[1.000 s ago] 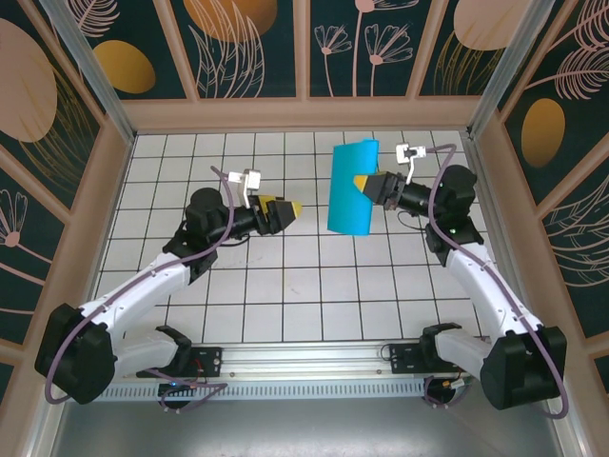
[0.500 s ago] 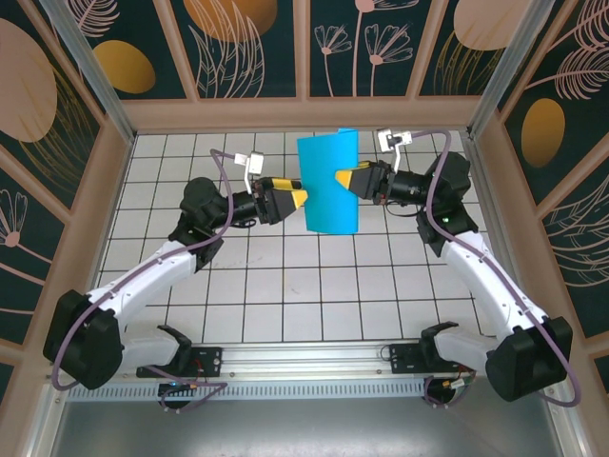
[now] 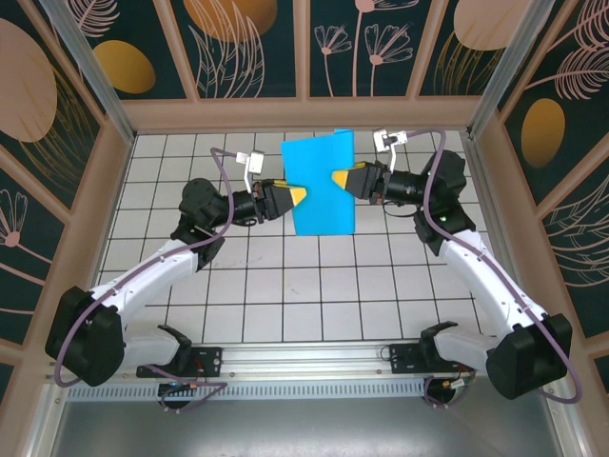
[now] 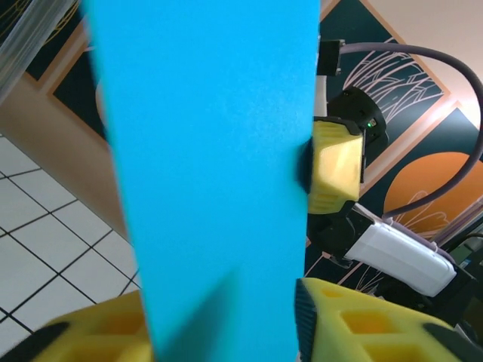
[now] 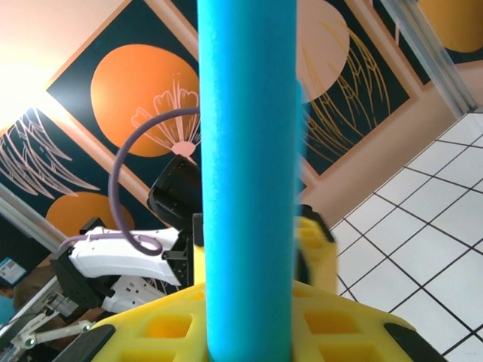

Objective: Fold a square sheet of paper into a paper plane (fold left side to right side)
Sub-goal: Place a square sheet of paper at the center of the table, then hold the square sheet of paper at the center of the table.

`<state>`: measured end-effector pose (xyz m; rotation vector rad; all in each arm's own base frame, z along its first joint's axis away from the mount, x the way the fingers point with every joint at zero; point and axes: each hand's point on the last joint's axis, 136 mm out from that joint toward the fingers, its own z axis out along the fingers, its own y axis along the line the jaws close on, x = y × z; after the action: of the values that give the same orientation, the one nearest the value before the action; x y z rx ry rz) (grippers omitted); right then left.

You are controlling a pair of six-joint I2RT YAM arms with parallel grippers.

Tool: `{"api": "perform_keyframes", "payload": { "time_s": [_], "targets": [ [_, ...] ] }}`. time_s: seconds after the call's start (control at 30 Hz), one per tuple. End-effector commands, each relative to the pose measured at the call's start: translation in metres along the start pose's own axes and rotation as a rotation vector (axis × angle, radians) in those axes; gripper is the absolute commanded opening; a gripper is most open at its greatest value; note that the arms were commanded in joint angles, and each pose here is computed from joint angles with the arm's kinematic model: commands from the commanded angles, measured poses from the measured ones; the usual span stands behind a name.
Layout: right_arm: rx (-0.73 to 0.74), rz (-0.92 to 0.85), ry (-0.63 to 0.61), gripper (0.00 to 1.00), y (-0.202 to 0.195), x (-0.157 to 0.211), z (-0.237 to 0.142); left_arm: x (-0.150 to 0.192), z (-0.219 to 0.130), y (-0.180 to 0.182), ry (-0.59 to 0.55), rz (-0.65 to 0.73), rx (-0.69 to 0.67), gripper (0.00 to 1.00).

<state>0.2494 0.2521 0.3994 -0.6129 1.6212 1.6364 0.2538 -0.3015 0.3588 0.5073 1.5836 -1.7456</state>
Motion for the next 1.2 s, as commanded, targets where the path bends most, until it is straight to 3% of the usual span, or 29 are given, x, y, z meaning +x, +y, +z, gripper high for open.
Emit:
{"api": "perform_keyframes", "payload": {
  "time_s": [0.0,0.27,0.43,0.53,0.7,0.87,1.0,1.17],
  "targets": [
    [0.066,-0.011,-0.022,0.27,-0.008,-0.007,-0.007,-0.007,0.000,-0.005,-0.007,0.017,-0.007,0.20],
    [0.345,0.110,0.012,0.58,-0.076,0.021,-0.035,0.024,-0.006,0.051,0.052,-0.141,-0.200,0.01],
    [0.595,0.213,0.065,0.82,-0.136,0.057,-0.061,0.066,-0.010,0.109,0.141,-0.314,-0.332,0.00],
    [0.790,0.284,0.099,0.88,-0.175,0.083,-0.086,0.095,-0.016,0.146,0.206,-0.407,-0.419,0.00],
    [0.957,0.363,0.177,0.90,-0.215,0.130,-0.111,0.126,-0.040,0.204,0.286,-0.437,-0.609,0.00],
    [0.955,0.439,0.194,0.88,-0.233,0.165,-0.113,0.157,-0.067,0.249,0.389,-0.441,-0.768,0.00],
    [0.864,0.495,0.187,0.73,-0.237,0.182,-0.095,0.181,-0.086,0.275,0.484,-0.444,-0.866,0.00],
    [0.778,0.555,0.190,0.60,-0.245,0.193,-0.068,0.177,-0.087,0.278,0.506,-0.415,-0.890,0.00]
  ]
}}
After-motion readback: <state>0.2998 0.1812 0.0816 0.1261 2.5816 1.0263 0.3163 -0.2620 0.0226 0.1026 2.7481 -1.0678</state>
